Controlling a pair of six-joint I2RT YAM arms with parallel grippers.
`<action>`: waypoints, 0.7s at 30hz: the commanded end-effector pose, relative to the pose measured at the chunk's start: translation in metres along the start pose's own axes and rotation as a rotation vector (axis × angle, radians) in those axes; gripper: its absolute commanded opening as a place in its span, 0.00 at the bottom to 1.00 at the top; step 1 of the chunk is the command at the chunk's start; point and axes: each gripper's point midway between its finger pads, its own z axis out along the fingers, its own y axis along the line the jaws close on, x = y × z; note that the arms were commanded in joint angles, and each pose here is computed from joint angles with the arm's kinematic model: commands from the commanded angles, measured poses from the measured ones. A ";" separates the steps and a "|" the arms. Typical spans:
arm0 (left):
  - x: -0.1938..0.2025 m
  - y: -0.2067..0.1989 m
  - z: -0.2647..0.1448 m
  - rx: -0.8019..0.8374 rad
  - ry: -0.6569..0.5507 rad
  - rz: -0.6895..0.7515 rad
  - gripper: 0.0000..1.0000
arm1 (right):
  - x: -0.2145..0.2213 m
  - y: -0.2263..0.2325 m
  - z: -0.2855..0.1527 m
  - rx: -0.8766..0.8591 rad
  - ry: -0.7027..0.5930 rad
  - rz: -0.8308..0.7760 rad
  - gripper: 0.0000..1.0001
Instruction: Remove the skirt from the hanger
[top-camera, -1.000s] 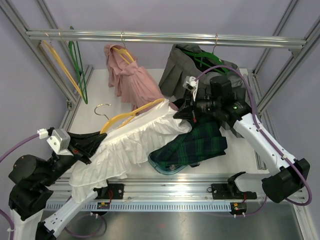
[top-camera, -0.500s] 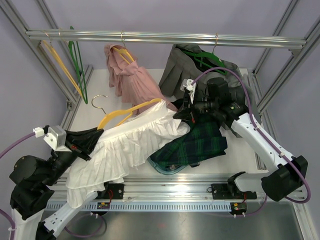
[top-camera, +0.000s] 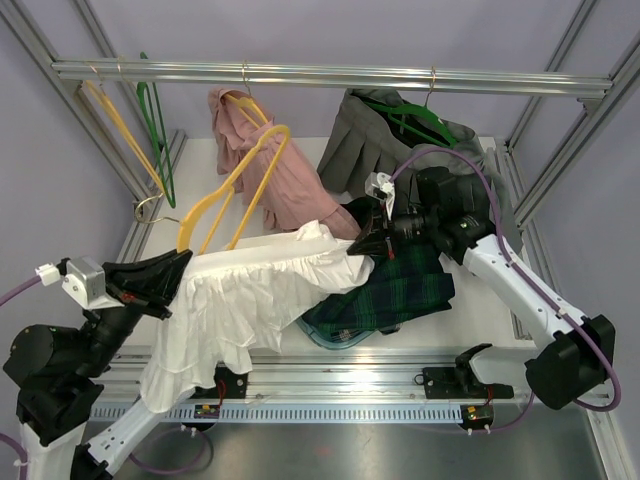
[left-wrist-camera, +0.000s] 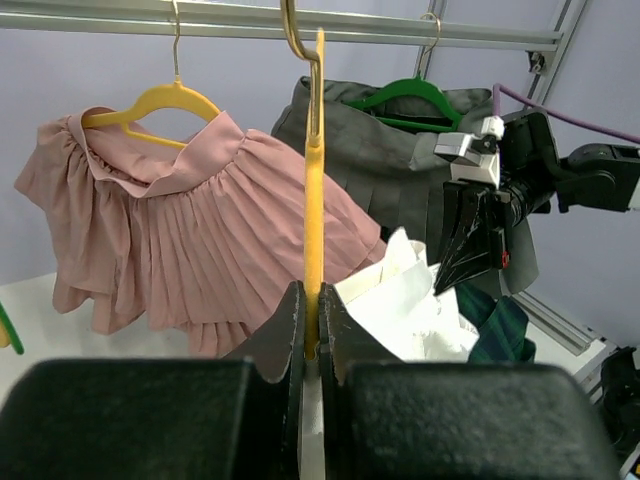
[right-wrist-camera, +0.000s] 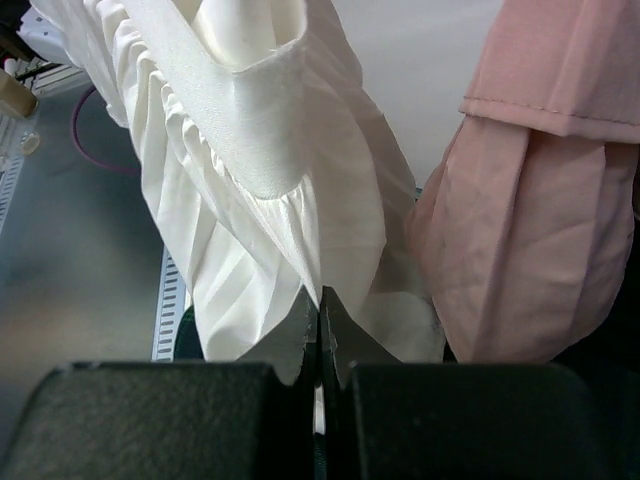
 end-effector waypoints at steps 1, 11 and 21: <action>-0.077 0.006 0.003 -0.050 -0.314 -0.035 0.00 | 0.007 -0.015 -0.006 0.092 0.038 -0.014 0.00; -0.030 -0.021 0.038 0.121 -0.112 0.071 0.00 | -0.023 -0.011 -0.006 0.094 -0.018 -0.090 0.00; 0.003 -0.023 0.052 0.197 0.020 0.284 0.00 | -0.062 -0.026 -0.001 0.095 -0.040 -0.217 0.18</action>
